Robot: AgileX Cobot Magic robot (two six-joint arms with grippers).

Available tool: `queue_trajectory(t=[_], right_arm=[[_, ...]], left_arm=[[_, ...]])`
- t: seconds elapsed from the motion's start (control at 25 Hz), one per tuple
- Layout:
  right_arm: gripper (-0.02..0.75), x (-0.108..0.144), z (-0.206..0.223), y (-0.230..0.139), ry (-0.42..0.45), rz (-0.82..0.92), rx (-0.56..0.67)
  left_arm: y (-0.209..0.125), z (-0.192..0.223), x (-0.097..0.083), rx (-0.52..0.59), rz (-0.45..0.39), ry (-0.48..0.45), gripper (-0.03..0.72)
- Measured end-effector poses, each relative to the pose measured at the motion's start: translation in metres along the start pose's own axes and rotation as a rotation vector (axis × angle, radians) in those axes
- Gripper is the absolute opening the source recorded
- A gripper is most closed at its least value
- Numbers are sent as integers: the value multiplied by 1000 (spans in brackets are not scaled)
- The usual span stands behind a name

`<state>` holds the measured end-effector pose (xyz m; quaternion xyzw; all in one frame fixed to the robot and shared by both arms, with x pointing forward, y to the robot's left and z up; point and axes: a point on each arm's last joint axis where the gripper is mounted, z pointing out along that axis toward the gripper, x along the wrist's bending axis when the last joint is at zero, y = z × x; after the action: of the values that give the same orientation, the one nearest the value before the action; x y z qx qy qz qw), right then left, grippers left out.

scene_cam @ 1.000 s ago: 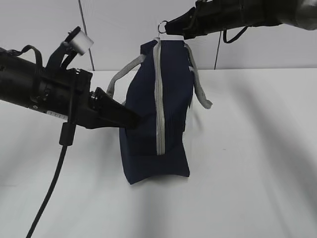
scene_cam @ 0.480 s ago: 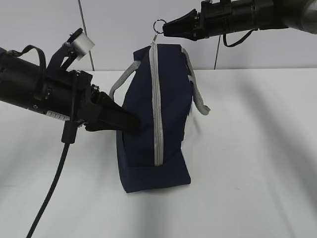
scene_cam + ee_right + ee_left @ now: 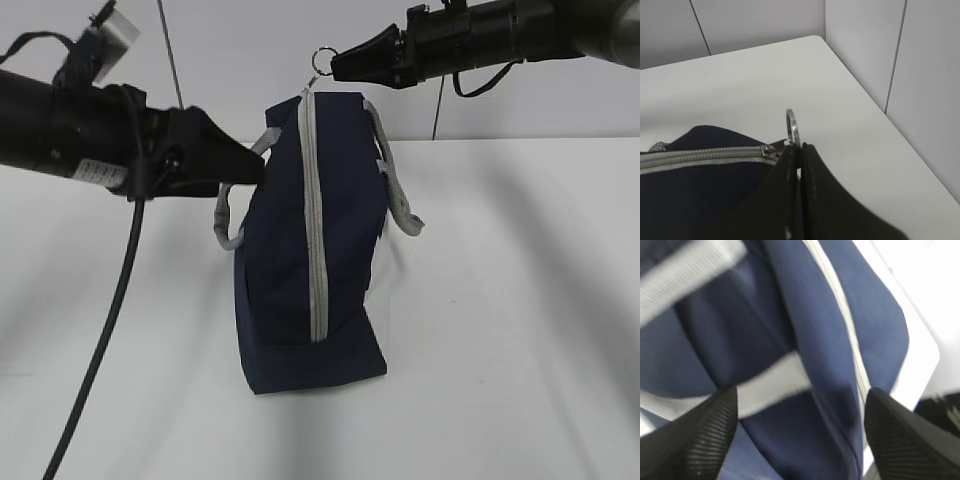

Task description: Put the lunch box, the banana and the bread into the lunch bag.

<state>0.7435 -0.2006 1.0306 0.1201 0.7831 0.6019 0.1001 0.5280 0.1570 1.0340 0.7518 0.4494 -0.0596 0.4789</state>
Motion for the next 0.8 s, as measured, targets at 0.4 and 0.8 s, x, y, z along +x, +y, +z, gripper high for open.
queue_trajectory(t=[0.4,0.8], right_arm=[[0,0,1,-4,5,-5,18],[0,-1,2,-7,6,0,19]], left_arm=[[58,5,24,-201,-297,112,376],[85,48,52,-161,-459,22,329]])
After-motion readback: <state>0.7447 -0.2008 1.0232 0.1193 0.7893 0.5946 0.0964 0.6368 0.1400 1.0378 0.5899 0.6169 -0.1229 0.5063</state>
